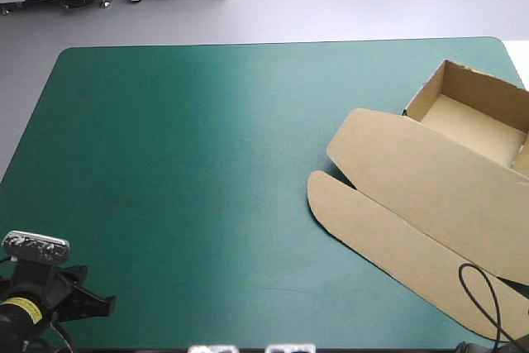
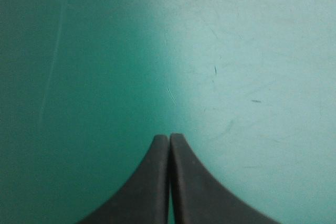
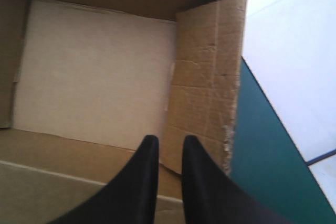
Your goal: Fold the box
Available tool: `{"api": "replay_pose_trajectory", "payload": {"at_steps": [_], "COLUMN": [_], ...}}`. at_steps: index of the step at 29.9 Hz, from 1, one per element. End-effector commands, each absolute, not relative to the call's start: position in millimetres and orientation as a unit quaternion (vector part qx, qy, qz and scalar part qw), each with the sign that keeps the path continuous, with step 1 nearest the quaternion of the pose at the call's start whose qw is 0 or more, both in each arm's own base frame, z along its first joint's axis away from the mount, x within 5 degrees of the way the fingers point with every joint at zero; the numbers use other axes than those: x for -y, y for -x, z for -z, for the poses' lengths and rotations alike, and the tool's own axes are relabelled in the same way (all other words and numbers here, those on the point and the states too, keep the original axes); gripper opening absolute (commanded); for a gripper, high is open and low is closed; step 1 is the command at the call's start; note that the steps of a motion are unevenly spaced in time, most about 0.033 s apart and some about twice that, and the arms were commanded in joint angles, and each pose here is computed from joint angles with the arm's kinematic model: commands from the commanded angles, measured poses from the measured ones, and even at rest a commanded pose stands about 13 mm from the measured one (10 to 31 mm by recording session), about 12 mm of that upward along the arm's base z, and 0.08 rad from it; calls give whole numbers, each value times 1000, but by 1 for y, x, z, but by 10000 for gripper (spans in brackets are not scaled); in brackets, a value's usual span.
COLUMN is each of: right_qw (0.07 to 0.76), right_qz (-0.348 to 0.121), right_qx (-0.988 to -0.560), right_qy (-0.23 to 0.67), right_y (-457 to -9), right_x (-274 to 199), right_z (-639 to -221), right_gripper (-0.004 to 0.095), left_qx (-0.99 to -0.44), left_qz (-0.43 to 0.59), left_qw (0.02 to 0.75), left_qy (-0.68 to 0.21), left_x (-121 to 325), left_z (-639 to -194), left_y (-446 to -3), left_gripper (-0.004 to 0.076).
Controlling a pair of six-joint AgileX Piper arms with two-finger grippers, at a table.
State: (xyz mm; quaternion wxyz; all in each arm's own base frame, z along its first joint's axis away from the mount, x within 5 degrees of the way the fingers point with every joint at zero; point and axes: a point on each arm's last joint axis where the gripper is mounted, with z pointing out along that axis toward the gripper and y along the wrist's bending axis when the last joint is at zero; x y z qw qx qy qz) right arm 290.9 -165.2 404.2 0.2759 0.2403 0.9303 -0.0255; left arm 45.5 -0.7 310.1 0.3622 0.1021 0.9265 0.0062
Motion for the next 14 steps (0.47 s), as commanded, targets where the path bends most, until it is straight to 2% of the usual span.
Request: {"api": "replay_pose_trajectory", "payload": {"at_steps": [1, 2, 4, 14], "right_qw": [338, 344, 348, 332], "right_qz": [-39, -63, -82, -51], "right_qx": [-918, -918, -921, -942], "right_qy": [-202, -186, -154, -5], "right_y": [-273, -271, -265, -211], "right_x": [137, 128, 111, 26], "right_z": [-434, -435, -435, -418], "right_gripper": [-13, -8, -9, -11], "left_qx": [-898, -894, -891, -904], "left_qz": [-8, -11, -17, -14], "left_qw": [426, 432, 439, 411], "left_qy": [-113, -114, -115, -119], "left_x": [2, 2, 1, 4], "left_z": [-325, -326, -326, -306], "left_y": [-53, -54, -56, -59], "left_gripper": [-9, -9, -9, -9]}}
